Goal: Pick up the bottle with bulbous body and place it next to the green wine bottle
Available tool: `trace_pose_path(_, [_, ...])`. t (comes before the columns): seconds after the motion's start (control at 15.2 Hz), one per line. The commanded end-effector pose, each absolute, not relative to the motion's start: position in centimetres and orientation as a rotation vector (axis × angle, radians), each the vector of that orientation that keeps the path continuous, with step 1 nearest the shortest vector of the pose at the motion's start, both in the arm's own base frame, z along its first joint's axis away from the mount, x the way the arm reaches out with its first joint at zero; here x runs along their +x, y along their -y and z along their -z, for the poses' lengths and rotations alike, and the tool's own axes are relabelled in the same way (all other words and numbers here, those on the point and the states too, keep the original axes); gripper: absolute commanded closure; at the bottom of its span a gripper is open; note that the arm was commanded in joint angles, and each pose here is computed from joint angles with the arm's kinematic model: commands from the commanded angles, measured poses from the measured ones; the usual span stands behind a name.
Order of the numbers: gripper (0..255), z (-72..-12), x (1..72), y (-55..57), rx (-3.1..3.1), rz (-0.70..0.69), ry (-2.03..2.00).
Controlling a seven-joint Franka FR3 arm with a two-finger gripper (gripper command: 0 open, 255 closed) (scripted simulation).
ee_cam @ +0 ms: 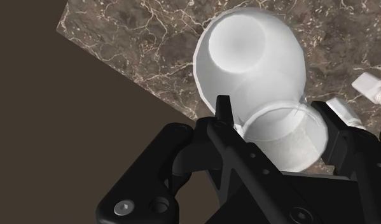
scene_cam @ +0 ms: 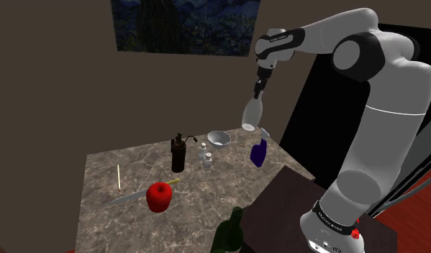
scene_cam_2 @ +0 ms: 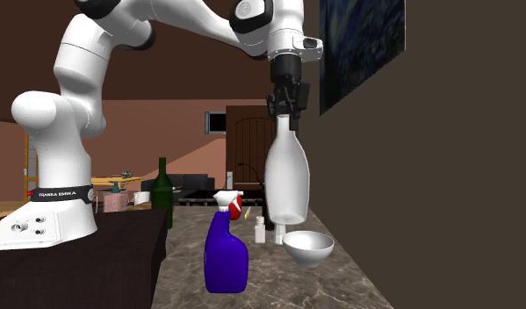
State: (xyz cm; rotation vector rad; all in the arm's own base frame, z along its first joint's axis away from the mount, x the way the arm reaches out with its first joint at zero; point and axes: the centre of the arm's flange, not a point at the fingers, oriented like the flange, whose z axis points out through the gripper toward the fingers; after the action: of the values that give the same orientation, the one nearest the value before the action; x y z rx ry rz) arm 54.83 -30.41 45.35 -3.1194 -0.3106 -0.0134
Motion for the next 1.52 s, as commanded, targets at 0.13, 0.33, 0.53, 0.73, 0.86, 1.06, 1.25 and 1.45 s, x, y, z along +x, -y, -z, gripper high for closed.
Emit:
trace_pose_path(0.13, [255, -47.5, 54.9, 30.4, -3.120, 0.014, 0.310])
trace_pose_path(0.33, [255, -49.1, 54.9, 30.4, -3.120, 0.014, 0.310])
trace_pose_path(0.53, [255, -50.6, 54.9, 30.4, -3.120, 0.014, 0.310])
trace_pose_path(0.73, [255, -52.2, 54.9, 30.4, -3.120, 0.014, 0.310])
trace_pose_path(0.86, [255, -53.3, 54.9, 30.4, -3.120, 0.014, 0.310])
trace_pose_path(1.06, [255, -54.9, 54.9, 30.4, -3.120, 0.014, 0.310])
trace_pose_path(1.25, [255, -56.4, 54.9, 30.4, -3.120, 0.014, 0.310])
trace_pose_path(1.45, [255, -58.0, 54.9, 30.4, -3.120, 0.014, 0.310])
